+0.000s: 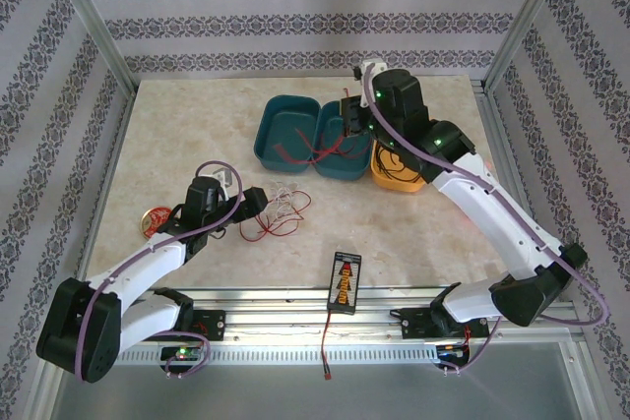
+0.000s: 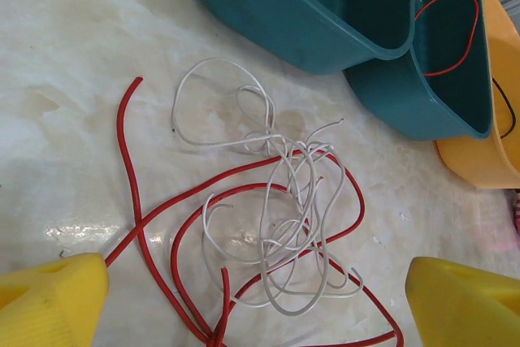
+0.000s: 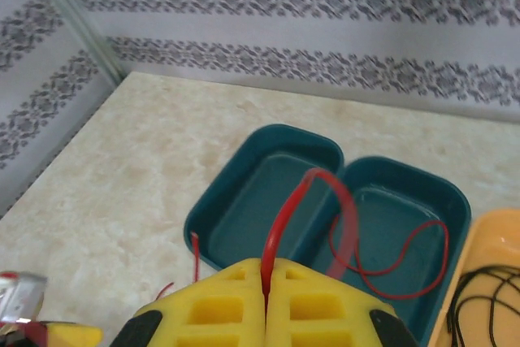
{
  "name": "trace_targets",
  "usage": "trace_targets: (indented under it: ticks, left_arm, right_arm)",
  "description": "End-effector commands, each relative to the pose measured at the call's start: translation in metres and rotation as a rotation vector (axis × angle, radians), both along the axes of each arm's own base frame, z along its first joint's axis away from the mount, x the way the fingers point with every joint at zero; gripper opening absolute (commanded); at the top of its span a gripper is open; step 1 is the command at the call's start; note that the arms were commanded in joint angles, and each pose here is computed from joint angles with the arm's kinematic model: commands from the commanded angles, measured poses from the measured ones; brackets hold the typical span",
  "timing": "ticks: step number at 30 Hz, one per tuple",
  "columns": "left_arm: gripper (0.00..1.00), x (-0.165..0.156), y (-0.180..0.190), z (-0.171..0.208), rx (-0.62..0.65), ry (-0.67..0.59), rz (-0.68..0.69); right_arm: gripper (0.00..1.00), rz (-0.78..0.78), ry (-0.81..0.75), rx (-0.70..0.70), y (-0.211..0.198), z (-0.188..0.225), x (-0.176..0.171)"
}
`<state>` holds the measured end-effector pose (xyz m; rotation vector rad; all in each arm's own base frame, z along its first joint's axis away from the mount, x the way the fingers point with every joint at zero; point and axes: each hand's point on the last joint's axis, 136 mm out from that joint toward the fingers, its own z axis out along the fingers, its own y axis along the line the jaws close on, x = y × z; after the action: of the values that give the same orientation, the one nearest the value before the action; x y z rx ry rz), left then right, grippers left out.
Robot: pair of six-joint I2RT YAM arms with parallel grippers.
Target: Untangle the cables
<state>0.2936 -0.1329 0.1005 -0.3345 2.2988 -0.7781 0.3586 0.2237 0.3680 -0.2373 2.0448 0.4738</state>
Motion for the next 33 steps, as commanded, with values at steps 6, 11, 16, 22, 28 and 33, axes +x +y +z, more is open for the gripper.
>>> trace_targets:
  ticks: [6,11,16,22,28,33]
  left_arm:
    - [1.00,-0.006,0.008,-0.003,0.030,0.007,0.010]
    - [0.99,-0.007,0.010,-0.001,0.034,0.006,0.013]
    - [0.99,-0.009,0.010,0.000,0.038,0.007,0.010]
    - [0.99,-0.010,0.014,0.003,0.048,-0.001,0.021]
    - [0.99,-0.014,0.018,0.007,0.067,-0.013,0.026]
    - [0.99,-0.017,0.022,0.009,0.084,-0.023,0.035]
  right_arm:
    - [0.00,-0.090,0.100,0.043,-0.033,-0.028,0.016]
    - [0.00,-0.108,0.140,0.019,-0.037,-0.044,0.030]
    - [0.00,-0.083,0.159,0.013,-0.030,-0.050,0.043]
    - [0.00,-0.043,0.146,-0.012,-0.017,-0.054,0.060]
    - [0.00,-0.053,0.143,-0.085,-0.015,-0.066,0.082]
    - [0.00,-0.045,0.127,-0.135,-0.012,-0.071,0.097]
